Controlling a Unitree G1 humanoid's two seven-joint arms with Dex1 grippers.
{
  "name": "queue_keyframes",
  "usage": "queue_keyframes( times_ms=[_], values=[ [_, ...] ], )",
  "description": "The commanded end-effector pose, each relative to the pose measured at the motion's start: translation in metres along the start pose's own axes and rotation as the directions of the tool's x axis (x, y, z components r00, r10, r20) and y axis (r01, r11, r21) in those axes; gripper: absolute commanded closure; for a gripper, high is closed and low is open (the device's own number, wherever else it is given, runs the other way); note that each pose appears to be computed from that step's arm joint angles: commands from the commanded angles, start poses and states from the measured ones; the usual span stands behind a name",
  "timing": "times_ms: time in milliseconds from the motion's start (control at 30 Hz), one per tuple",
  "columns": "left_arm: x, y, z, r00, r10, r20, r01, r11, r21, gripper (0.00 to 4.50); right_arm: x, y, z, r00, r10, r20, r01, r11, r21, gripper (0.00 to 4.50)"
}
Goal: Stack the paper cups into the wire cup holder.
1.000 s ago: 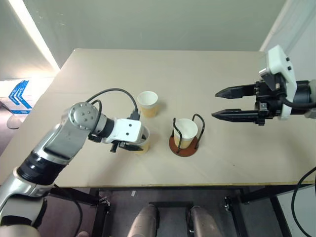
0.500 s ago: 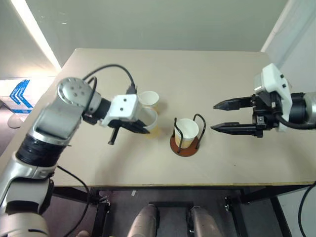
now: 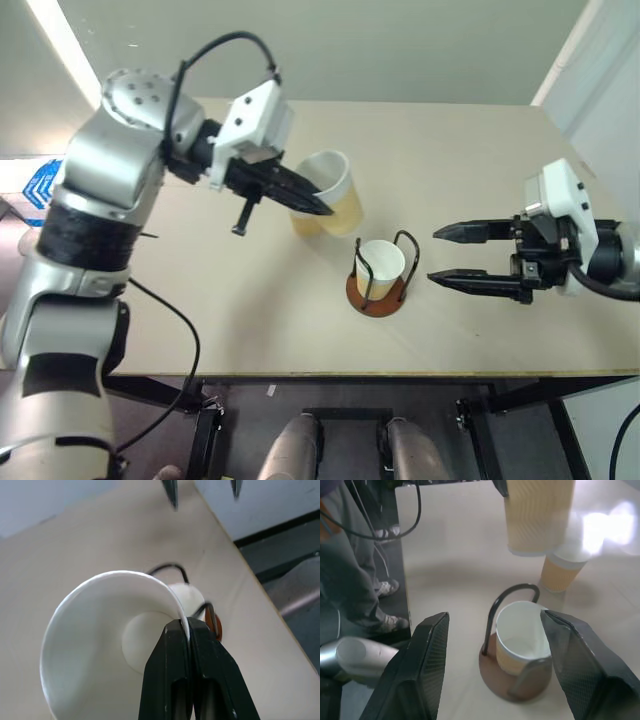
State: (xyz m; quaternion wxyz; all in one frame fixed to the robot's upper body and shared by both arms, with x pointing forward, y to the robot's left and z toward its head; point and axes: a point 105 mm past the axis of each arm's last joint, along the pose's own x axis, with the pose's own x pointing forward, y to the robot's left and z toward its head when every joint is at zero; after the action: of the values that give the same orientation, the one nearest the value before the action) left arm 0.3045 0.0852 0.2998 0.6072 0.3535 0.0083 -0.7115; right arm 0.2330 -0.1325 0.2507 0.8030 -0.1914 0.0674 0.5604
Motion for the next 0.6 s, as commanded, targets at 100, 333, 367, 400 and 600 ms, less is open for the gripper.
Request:
queue_keyframes(
  times_ms=[100,333,367,400,600],
  values=[
    [0.015,0.005,0.016,0.994,-0.103,0.027,0.1,0.99,0.095,4.44,-0.01,0.0,0.014,0.995,-0.085,0.049,0.087,0.995,-0.056,1.43],
    [0.051,0.016,0.008,0.982,-0.186,-0.016,0.186,0.969,0.162,4.44,-0.015,0.005,0.011,0.987,-0.153,0.05,0.155,0.987,-0.039,1.43],
    [0.055,0.016,0.008,0.98,-0.198,-0.011,0.197,0.966,0.166,4.44,-0.016,0.005,0.01,0.986,-0.159,0.05,0.161,0.986,-0.037,1.43],
    [0.059,0.016,0.008,0.978,-0.208,-0.01,0.206,0.964,0.17,4.44,-0.016,0.006,0.01,0.985,-0.163,0.049,0.165,0.986,-0.035,1.43],
    [0.072,0.012,-0.002,0.966,-0.251,-0.053,0.257,0.946,0.199,4.44,-0.017,0.009,0.01,0.982,-0.184,0.045,0.185,0.982,-0.026,1.43]
  ],
)
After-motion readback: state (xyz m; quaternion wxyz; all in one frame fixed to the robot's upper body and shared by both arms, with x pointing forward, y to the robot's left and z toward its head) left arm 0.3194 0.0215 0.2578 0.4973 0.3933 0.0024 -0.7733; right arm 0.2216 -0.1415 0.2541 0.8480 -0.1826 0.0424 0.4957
